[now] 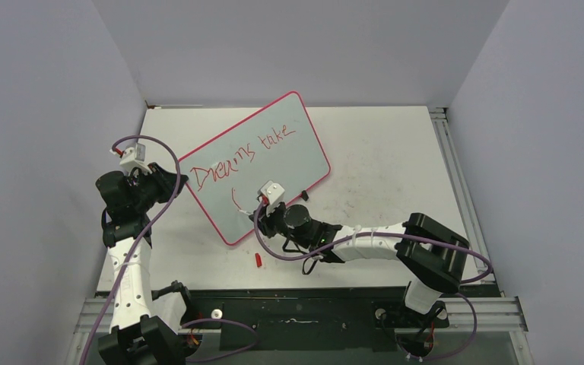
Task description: Write a sentence on the whiteboard
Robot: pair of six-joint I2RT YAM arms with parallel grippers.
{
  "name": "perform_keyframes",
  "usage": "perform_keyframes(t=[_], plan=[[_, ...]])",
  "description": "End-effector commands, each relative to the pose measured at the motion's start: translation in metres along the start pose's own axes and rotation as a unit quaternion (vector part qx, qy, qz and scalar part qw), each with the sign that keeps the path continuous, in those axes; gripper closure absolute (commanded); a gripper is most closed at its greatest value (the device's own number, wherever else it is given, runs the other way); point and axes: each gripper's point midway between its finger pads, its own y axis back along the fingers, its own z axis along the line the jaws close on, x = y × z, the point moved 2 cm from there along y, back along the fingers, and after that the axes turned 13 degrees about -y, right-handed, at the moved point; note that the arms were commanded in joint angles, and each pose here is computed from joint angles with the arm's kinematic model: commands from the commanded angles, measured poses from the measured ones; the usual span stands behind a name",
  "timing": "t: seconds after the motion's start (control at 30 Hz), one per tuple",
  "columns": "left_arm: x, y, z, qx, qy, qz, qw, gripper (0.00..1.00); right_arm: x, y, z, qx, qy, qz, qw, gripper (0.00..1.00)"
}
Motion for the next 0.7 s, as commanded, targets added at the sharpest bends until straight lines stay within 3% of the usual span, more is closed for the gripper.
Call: perform_keyframes(t=[0.0,0.67], plan=[[-0.010,0.001,-0.009,0.023,-0.020,-0.018,0.999,0.87,-0.053,-0.003,0.019,-0.018,0.001,-0.072,0.997,0.95],[-0.009,0.001,-0.010,0.024,-0.020,-0.017,0.999,0.87,-0.053,-0.019,0.023,-0.022,-0.001,-0.076,0.997,0.95]])
